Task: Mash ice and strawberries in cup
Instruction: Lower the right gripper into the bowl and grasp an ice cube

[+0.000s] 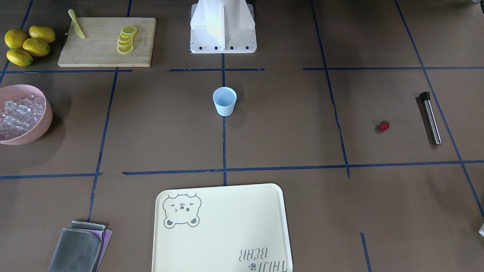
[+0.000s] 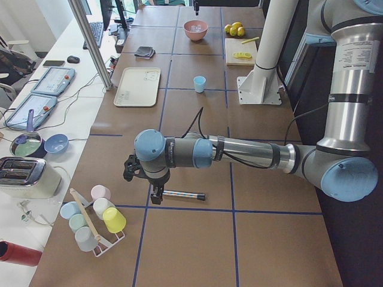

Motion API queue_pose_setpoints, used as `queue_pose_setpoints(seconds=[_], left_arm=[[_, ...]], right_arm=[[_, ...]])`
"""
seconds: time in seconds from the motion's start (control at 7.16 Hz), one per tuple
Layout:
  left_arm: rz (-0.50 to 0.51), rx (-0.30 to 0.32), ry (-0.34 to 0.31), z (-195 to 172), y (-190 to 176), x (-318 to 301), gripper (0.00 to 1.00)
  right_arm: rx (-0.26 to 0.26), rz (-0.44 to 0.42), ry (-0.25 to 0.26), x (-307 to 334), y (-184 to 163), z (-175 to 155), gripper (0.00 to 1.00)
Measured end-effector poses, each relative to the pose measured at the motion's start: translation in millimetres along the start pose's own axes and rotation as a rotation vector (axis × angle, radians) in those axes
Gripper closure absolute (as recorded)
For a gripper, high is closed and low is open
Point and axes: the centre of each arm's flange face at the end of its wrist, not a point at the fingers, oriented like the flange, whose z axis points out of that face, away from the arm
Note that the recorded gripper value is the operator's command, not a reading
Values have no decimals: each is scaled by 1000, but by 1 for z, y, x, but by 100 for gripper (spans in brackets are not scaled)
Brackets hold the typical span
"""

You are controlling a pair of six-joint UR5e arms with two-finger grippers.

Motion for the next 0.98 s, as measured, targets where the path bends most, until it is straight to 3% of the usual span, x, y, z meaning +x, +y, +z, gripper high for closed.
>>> queue_pose_setpoints(seconds=[0.98], left_arm=[[1,2,0,-1,0,1,0]], right_arm=[[-97,-94,-4,-39,-2,45,26]])
